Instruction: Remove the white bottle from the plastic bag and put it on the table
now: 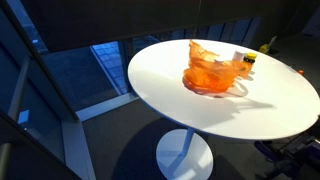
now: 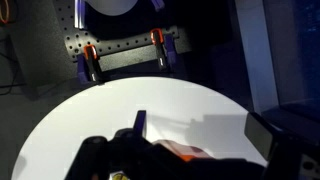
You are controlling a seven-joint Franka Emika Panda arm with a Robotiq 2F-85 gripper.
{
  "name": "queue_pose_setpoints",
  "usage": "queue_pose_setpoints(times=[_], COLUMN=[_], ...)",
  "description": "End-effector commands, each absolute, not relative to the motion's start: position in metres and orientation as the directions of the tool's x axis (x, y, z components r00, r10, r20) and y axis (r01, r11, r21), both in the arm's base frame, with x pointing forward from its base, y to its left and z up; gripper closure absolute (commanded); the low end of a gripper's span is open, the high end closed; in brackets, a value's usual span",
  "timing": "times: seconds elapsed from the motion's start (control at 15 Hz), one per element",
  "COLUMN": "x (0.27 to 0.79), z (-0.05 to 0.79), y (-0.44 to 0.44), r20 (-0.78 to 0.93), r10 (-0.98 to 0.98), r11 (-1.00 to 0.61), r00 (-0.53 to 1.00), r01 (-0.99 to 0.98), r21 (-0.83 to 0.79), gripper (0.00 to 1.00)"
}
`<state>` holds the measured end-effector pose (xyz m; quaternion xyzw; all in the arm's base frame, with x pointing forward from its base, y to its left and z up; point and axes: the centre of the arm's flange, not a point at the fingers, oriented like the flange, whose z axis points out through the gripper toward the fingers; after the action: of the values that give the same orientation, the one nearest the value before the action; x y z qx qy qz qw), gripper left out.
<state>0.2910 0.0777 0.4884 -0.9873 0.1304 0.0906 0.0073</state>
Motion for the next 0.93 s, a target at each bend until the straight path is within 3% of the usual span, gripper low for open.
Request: queue_pose_setpoints(times=[0.0,0.87], x=[0.291,0.335], z=[0.488,0.504], y=[0.078,0.086], r20=[-0.181,-0.211], r10=[-0.256,-0.300], r11=[-0.966,-0.953], r00=[0.950,0.930], r01=[-0.259,-0.304], r21=[0.009,0.014], gripper=[0.00,0.00])
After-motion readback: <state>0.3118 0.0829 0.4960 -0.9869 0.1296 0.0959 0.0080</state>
